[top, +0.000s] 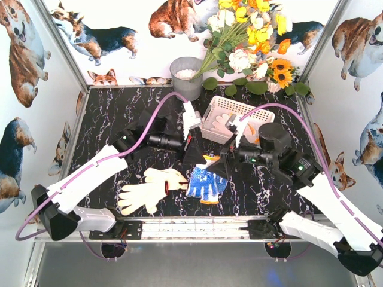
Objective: Put the gloves into the storage basket
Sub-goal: Adjust the glove, then pair the glove with the glove.
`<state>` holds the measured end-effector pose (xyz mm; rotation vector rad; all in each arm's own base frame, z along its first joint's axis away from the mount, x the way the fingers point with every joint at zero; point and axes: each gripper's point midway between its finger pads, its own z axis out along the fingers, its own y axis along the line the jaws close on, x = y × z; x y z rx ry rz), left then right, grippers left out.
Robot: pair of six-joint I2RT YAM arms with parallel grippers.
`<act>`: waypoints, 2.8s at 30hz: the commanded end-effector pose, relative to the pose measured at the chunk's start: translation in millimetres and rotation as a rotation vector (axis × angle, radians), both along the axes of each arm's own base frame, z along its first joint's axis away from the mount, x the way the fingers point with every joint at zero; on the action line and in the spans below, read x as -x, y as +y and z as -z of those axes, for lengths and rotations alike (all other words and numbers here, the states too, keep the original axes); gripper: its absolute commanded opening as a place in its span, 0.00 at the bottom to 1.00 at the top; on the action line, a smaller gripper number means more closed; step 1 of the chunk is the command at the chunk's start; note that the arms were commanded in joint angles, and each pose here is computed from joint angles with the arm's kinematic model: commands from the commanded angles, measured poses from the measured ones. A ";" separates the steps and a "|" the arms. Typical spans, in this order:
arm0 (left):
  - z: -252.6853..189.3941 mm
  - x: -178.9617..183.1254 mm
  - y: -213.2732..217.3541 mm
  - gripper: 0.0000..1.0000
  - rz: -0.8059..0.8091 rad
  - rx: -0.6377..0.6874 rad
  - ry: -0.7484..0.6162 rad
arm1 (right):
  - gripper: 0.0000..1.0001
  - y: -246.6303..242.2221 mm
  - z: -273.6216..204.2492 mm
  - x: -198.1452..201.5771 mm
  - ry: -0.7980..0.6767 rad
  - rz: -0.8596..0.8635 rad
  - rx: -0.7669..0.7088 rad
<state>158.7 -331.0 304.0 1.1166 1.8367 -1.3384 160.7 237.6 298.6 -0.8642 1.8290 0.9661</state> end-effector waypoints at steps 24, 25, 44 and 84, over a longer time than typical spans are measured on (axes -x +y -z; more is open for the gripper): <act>18.3 -44.9 -2.0 0.00 -0.160 -0.081 -0.076 | 0.00 10.7 -4.3 -15.6 -0.129 0.012 0.007; 19.5 -50.6 -3.1 0.01 -0.182 -0.082 -0.085 | 0.00 9.4 -2.4 -19.2 -0.134 0.033 0.010; 38.9 -104.9 75.8 0.99 -0.662 -0.109 -0.085 | 0.00 -34.8 11.2 -100.7 -0.213 0.359 0.203; 74.1 -110.8 98.0 1.00 -0.788 -0.058 0.032 | 0.00 -16.5 59.2 -138.6 -0.478 0.227 0.291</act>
